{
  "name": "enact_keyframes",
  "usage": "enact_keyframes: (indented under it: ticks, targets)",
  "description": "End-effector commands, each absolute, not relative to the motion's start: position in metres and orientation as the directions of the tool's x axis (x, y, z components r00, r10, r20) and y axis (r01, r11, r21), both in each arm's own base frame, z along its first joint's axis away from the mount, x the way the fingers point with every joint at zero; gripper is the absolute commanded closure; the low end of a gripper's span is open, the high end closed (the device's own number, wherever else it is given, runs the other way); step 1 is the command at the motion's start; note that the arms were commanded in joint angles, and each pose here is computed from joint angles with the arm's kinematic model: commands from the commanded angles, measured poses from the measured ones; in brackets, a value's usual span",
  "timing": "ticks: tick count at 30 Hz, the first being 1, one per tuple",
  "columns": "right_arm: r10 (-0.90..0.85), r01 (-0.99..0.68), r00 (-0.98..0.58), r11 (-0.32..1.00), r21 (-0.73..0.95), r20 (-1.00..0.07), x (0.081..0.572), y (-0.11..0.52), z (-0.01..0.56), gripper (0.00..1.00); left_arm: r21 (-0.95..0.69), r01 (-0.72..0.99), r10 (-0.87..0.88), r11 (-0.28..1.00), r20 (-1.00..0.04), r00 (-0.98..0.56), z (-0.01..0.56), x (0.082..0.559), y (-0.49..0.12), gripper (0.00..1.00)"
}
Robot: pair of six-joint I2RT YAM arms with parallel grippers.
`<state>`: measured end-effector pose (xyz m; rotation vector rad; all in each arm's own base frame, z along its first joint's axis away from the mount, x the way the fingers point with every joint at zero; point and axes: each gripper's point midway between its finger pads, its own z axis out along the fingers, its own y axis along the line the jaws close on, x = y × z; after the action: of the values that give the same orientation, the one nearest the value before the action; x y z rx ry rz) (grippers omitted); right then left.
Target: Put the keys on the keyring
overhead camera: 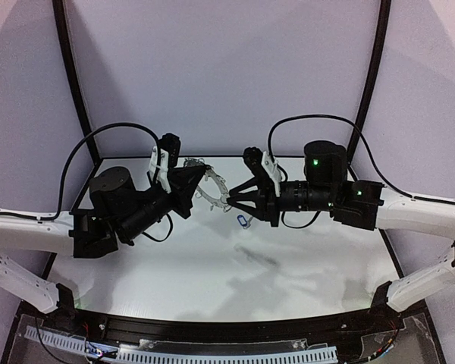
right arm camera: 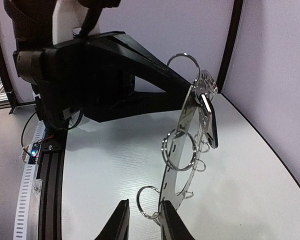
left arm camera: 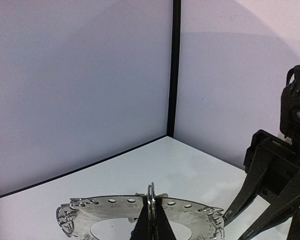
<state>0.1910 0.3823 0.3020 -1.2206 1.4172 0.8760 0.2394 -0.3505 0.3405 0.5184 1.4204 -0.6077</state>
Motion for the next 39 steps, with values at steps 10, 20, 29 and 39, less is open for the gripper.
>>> enact_keyframes:
  ticks: [10, 20, 29, 39]
  targets:
    - [-0.237, -0.951, -0.016, 0.303, -0.058, -0.971, 0.206, 0.384, 0.302, 0.74, -0.039, 0.683, -0.144, 0.729, -0.985, 0.097, 0.373, 0.232, -0.345, 0.99]
    - [-0.234, -0.958, 0.005, 0.279, -0.072, -0.972, 0.2, 0.382, 0.307, 0.8, -0.024, 0.694, -0.128, 0.719, -0.987, 0.099, 0.37, 0.231, -0.349, 0.99]
    - [-0.22, -0.976, 0.017, 0.209, -0.064, -0.975, 0.184, 0.379, 0.311, 0.7, -0.01, 0.678, -0.112, 0.735, -0.988, 0.108, 0.369, 0.233, -0.345, 0.99]
    - [-0.266, -0.976, -0.011, 0.215, -0.048, -0.964, 0.185, 0.38, 0.303, 0.85, -0.015, 0.675, -0.117, 0.737, -0.987, 0.106, 0.37, 0.233, -0.343, 0.99]
